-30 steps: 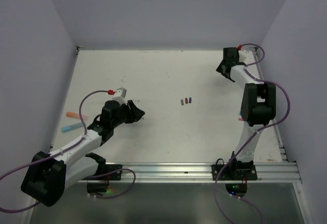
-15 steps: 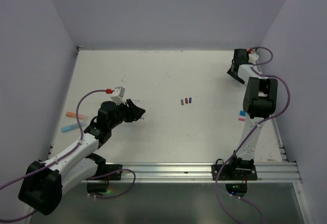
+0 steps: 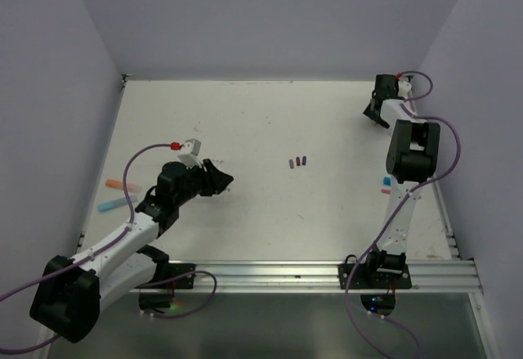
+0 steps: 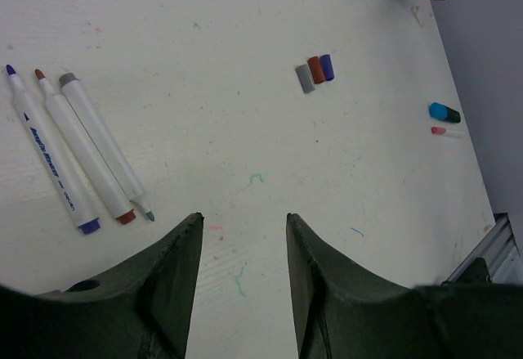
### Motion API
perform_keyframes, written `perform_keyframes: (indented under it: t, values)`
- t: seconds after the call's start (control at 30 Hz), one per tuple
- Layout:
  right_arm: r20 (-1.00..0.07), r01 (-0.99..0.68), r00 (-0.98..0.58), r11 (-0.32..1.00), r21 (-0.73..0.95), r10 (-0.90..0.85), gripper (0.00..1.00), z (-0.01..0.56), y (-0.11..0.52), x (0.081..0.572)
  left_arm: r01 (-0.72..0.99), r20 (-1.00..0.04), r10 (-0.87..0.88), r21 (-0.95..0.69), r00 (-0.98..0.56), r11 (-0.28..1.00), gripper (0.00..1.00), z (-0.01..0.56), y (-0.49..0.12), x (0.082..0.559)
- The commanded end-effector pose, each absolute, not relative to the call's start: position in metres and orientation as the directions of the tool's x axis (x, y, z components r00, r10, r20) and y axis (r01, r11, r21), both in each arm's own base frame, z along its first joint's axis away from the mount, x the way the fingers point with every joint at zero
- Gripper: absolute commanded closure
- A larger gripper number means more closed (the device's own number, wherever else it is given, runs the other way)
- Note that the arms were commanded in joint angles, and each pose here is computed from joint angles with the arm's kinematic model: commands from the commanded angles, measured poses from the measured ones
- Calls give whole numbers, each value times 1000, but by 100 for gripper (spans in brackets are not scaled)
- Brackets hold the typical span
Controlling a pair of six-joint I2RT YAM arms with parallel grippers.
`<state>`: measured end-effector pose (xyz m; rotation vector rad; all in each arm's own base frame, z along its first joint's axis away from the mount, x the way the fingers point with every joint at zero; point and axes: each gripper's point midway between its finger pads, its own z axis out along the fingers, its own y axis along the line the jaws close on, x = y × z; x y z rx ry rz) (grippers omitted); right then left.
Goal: Open the pen caps
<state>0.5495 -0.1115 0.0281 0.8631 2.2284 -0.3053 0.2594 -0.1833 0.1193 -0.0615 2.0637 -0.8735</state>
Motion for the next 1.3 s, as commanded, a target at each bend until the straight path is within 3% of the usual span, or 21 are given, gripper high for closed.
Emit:
perform_keyframes:
  t: [0.0,0.13,0.33,0.43,0.5,0.57,0.73,0.87,0.9,1.03,1.27]
  values:
    - [-702,644,-522,763,47,484,46,38,-109,560,318,-740,-347,-595,-576,738,52,137,-186,265]
    - [-697,648,-529,761,38,484,52,38,-109,560,322,-740,-349,-597,-575,735,52,139,-186,264]
    - [-675,655,-560,756,-5,480,72,32,-113,552,320,-746,-347,-590,-569,742,52,142,-183,262]
    - [-663,652,-573,758,-11,483,74,29,-111,548,317,-750,-349,-585,-562,746,52,144,-181,261]
    - [-659,647,-579,762,-12,481,82,28,-110,545,318,-751,-350,-585,-559,746,52,145,-180,260]
    - [-651,639,-588,769,-11,480,100,26,-108,543,319,-751,-352,-587,-559,745,52,147,-181,259]
    - [-672,582,-601,813,3,432,100,34,-97,535,322,-746,-351,-592,-566,738,52,155,-181,256]
    - [-727,527,-559,848,60,399,100,68,-78,527,337,-747,-355,-599,-562,726,52,170,-181,250]
    - [-765,515,-507,851,100,397,100,101,-70,526,329,-739,-350,-601,-575,728,52,169,-181,247]
    - [-769,501,-473,849,168,431,100,135,-39,486,338,-722,-352,-622,-595,706,52,179,-183,239]
    - [-689,247,-606,917,314,399,100,158,68,407,357,-685,-343,-664,-643,657,51,192,-194,230]
